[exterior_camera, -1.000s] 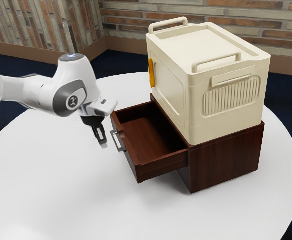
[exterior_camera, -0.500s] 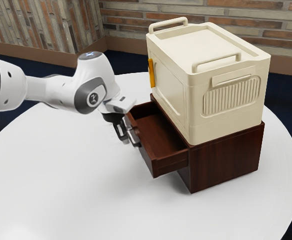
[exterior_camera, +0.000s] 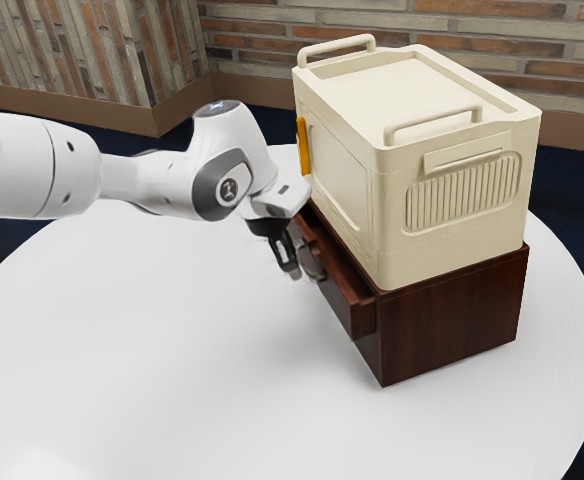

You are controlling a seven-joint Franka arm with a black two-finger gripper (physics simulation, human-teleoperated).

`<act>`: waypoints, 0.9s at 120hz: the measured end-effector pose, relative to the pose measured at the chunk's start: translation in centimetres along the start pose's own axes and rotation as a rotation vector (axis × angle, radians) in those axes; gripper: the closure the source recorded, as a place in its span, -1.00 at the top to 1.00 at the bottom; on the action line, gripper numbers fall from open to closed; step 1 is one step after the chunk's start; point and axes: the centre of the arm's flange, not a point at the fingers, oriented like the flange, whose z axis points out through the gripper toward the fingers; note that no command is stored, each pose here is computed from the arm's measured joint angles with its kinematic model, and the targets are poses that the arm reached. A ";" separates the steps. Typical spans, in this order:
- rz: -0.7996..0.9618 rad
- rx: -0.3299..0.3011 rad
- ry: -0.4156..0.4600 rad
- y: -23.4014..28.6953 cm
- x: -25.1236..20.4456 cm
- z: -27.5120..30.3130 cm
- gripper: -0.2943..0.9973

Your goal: Push the drawer handle with one arm to close the drawer

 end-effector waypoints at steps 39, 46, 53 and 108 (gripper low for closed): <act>0.039 0.012 0.056 0.3 3.0 -0.2 -0.66; 0.042 0.015 0.061 0.3 3.2 -0.3 -0.66; 0.042 0.014 0.062 0.4 3.2 -0.2 -0.67; -0.174 0.080 -0.130 -2.3 -7.0 -23.5 -0.47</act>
